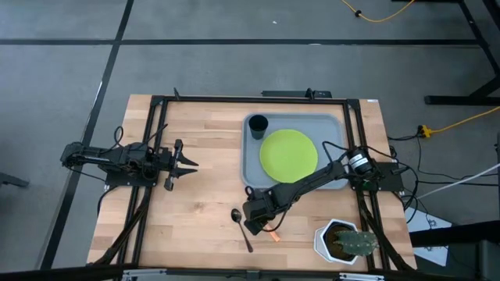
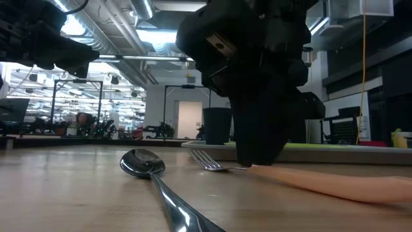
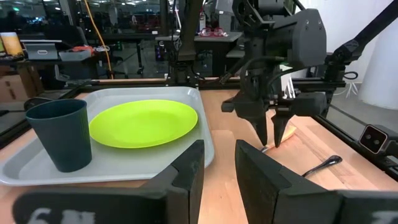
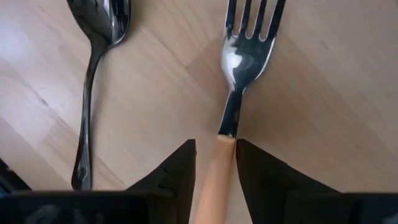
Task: Pick and place plate/cup/fork/spoon on tray
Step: Put the brown fork on the gray serving tray to the right of the light green plate
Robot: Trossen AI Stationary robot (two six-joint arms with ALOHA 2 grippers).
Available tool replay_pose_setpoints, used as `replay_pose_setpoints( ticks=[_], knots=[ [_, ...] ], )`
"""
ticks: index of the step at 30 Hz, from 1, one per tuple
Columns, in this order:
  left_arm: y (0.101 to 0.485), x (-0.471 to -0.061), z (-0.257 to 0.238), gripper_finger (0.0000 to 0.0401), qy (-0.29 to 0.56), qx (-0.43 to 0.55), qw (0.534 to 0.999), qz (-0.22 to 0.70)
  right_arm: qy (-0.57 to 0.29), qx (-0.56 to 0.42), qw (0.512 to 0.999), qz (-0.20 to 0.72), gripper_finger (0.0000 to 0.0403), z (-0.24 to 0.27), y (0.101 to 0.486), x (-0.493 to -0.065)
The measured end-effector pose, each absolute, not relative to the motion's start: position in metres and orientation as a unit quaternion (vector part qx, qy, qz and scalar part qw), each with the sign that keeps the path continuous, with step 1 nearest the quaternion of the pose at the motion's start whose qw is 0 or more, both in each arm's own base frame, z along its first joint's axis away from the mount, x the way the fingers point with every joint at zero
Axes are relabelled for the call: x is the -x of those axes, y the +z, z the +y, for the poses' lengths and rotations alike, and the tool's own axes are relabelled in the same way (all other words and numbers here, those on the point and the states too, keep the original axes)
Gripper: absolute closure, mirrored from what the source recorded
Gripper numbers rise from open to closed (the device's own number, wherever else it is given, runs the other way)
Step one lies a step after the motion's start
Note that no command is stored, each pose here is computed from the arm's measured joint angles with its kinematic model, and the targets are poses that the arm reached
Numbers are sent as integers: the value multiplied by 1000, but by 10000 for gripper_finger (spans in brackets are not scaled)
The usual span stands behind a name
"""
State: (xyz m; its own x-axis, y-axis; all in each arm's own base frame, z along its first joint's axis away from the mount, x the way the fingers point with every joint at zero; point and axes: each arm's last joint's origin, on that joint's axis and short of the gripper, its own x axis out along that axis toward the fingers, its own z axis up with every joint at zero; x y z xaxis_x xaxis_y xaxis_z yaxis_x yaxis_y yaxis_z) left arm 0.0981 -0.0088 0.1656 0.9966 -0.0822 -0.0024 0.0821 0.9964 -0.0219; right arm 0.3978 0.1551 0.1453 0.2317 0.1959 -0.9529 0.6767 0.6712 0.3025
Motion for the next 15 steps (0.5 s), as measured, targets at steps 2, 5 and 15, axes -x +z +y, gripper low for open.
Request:
replay_pose_setpoints(
  ticks=[2,5,15],
  knots=[
    [166,-98,-9,319,-41,11,999,2,-173,-366,694,595,283,155,145,-398],
    [166,-98,-9,319,-41,11,999,2,-178,-362,690,601,283,156,145,-396],
    [166,-98,-9,319,-41,11,999,1,-189,-347,663,636,283,161,125,-392]
  ],
)
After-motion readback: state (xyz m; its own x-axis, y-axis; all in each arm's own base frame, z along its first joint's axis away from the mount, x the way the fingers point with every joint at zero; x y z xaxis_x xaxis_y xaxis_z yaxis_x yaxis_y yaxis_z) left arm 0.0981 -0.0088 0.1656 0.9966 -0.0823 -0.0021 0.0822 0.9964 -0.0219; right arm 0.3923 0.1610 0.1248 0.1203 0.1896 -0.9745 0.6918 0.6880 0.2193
